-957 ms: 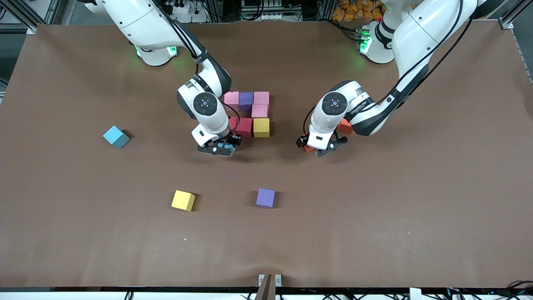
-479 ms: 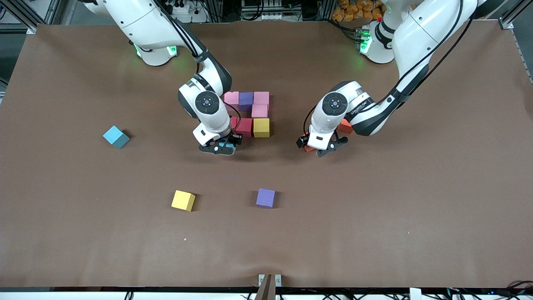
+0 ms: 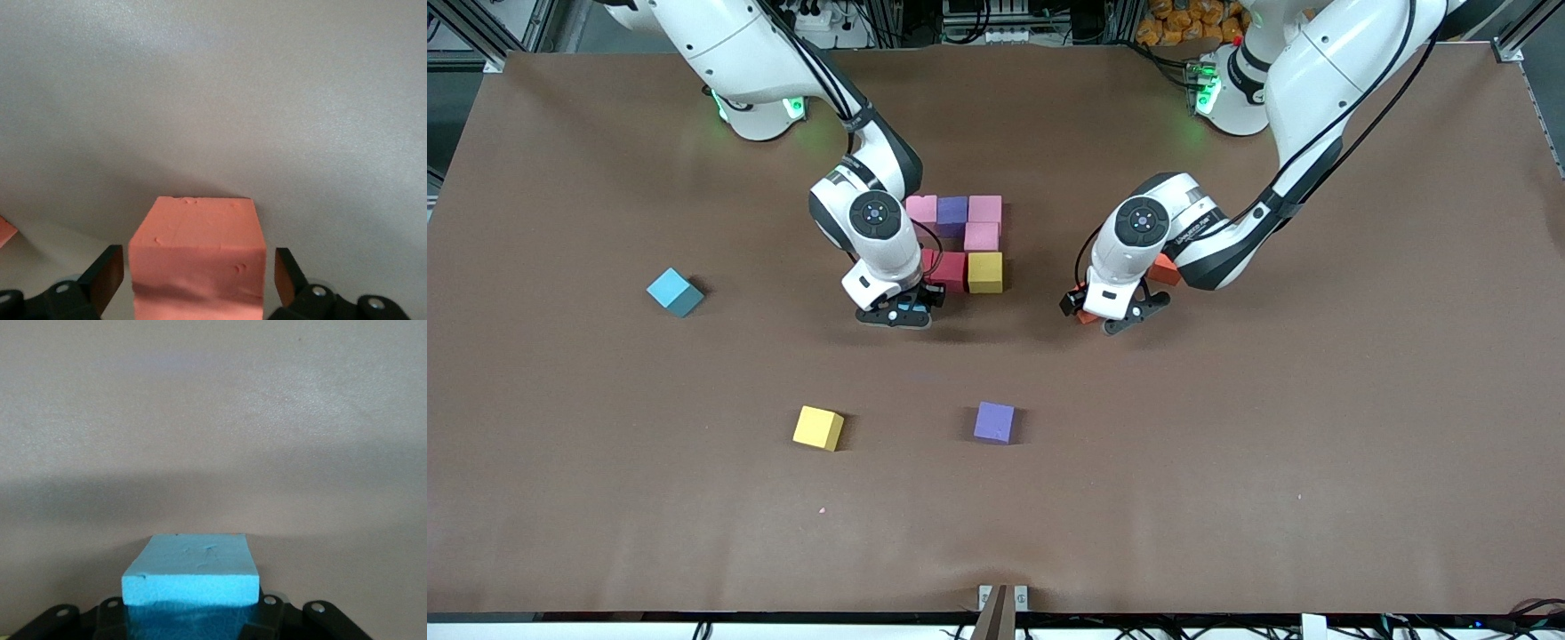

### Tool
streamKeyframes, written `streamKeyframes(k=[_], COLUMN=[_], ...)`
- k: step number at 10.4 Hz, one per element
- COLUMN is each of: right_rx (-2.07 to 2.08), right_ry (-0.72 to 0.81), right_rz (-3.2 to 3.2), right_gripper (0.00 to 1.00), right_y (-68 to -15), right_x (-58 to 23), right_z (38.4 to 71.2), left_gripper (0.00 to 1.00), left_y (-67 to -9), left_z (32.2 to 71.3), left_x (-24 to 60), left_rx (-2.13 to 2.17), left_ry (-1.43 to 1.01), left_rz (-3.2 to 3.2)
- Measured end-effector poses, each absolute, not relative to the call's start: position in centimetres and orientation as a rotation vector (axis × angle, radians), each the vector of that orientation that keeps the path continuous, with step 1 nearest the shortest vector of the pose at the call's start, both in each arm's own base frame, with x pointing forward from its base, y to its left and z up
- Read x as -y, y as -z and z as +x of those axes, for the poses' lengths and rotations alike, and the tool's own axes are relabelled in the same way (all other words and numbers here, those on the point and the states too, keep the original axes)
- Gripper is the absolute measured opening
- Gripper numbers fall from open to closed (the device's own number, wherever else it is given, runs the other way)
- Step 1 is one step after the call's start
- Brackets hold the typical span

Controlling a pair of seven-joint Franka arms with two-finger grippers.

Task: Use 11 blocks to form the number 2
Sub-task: 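Place the blue cube below the red cubes with the right gripper, then grasp the yellow cube with the right gripper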

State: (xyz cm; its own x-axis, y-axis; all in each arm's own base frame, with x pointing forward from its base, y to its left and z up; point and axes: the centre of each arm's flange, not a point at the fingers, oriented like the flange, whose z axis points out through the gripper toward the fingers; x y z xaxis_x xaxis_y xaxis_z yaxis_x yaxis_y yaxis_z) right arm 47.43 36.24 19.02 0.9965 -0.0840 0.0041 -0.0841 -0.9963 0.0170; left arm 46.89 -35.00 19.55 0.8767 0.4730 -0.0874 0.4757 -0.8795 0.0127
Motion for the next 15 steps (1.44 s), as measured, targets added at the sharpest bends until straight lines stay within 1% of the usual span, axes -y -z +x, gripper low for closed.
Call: streamKeyframes(k=[1, 3, 4, 6, 7, 9, 10, 13, 15], right_rx=[0.132, 0.132, 0.134, 0.143, 0.150, 0.113, 0.039, -0.436, -0.764], right_ry=[0.000, 0.000, -0.007, -0.008, -0.023, -0.110, -0.148, -0.184, -0.183], right_rz=[3.118, 3.118, 3.121, 3.107, 3.106, 3.132, 3.141, 3.109, 3.032], right_gripper=[0.67, 0.95, 1.00, 1.00, 1.00, 1.00, 1.00, 1.00, 1.00], right_y=[-18.9, -19.0, -19.2, -20.8, -22.5, -26.4, -27.8, -28.1, -28.1], right_x=[-36.2, -36.2, -36.3, -36.6, -37.0, -37.0, -35.6, -27.9, -25.1], right_z=[47.4, 47.4, 47.6, 48.7, 49.7, 52.7, 54.8, 61.6, 64.6], left_gripper=[1.00, 1.00, 1.00, 1.00, 1.00, 1.00, 1.00, 1.00, 1.00], left_y=[-19.5, -19.5, -19.5, -19.5, -19.5, -19.5, -19.5, -19.5, -19.6], left_z=[46.9, 46.9, 46.9, 46.9, 46.9, 46.9, 46.9, 47.2, 47.3], left_x=[35.0, 35.0, 35.0, 35.0, 35.0, 35.0, 34.9, 34.6, 34.6], left_rx=[-0.762, -0.762, -0.762, -0.762, -0.762, -0.762, -0.763, -0.774, -0.776], left_ry=[0.127, 0.127, 0.127, 0.127, 0.127, 0.127, 0.127, 0.124, 0.123], left_rz=[3.011, 3.011, 3.011, 3.011, 3.011, 3.011, 3.010, 3.008, 3.007])
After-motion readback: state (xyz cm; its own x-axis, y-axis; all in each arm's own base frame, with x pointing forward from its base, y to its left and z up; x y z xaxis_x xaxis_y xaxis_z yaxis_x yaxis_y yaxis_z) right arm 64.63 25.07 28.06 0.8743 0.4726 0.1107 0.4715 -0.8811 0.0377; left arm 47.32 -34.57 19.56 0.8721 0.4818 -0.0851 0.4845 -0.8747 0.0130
